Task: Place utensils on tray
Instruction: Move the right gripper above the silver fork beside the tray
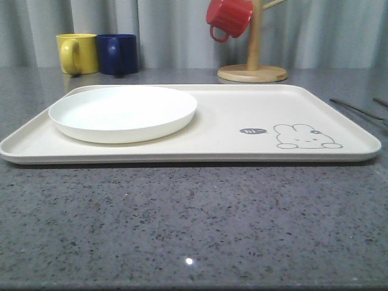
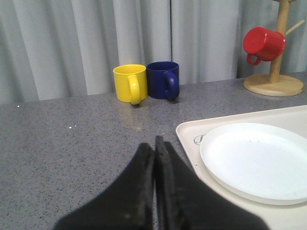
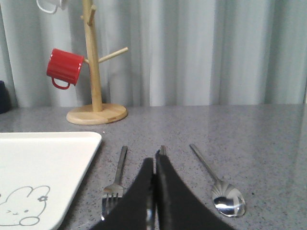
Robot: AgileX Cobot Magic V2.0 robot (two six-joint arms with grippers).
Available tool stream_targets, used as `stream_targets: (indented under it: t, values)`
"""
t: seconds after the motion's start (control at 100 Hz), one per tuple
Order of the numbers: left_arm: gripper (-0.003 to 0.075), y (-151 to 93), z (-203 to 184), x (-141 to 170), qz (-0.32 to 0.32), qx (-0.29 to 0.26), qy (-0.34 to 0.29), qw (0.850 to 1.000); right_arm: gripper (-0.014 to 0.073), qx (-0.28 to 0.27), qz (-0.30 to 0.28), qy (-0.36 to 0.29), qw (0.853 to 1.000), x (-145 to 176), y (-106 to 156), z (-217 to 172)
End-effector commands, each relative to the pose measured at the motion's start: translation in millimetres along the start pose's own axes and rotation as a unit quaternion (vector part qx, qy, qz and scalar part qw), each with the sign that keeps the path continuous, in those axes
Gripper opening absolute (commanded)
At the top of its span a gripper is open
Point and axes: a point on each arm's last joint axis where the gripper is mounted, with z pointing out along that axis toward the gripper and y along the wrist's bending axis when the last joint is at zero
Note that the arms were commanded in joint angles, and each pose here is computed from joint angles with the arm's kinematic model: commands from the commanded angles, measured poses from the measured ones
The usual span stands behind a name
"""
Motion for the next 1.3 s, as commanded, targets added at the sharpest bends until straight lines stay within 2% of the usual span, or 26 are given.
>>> stream_targets:
  t: [0.0, 0.12, 0.28, 0.4, 0.51, 0.68, 0.91, 0.98, 1.06, 1.2, 1.29]
  values:
    - [-0.0019, 3, -2, -15, -0.002, -0.017, -0.046, 0.999, -0.0069, -0.002, 0.012, -0.063, 0.998, -24, 1, -2]
    - [-0.0019, 3, -2, -15, -0.002, -0.017, -0.046, 0.999, -0.0069, 0.002, 0.016, -0.022, 1.000, -50, 3, -1]
    - [-0.0019, 3, -2, -15, -0.002, -0.017, -0.046, 0.999, -0.0069, 0.012, 0.016, 0.086, 0.996, -94, 6, 12]
    - [-0.0019, 3, -2, -15, -0.002, -0.017, -0.046, 0.999, -0.0069, 0.019, 0.016, 0.174, 0.984, -123, 8, 33]
    - [-0.0019, 3, -2, -15, -0.002, -0.017, -0.046, 0.999, -0.0069, 0.027, 0.016, 0.258, 0.966, -140, 9, 60]
    - [-0.0019, 3, -2, -15, -0.002, -0.017, -0.046, 0.999, -0.0069, 0.034, 0.016, 0.344, 0.938, -146, 9, 104]
    - [-0.0019, 3, -2, -15, -0.002, -0.017, -0.046, 0.999, -0.0062, 0.040, 0.016, 0.409, 0.912, -124, 7, 142]
    - [-0.0019, 3, -2, -15, -0.002, -0.017, -0.046, 0.999, -0.0023, 0.041, 0.016, 0.428, 0.903, -118, 7, 145]
    - [-0.0019, 3, -2, -15, -0.002, -0.017, -0.046, 0.999, 0.0078, 0.043, 0.016, 0.442, 0.896, -113, 6, 147]
    - [-0.0019, 3, -2, -15, -0.002, -0.017, -0.046, 0.999, 0.0271, 0.043, 0.016, 0.443, 0.896, -113, 6, 148]
    - [-0.0019, 3, -2, -15, -0.002, -0.017, -0.046, 0.999, 0.0307, 0.041, 0.016, 0.441, 0.897, -113, 7, 148]
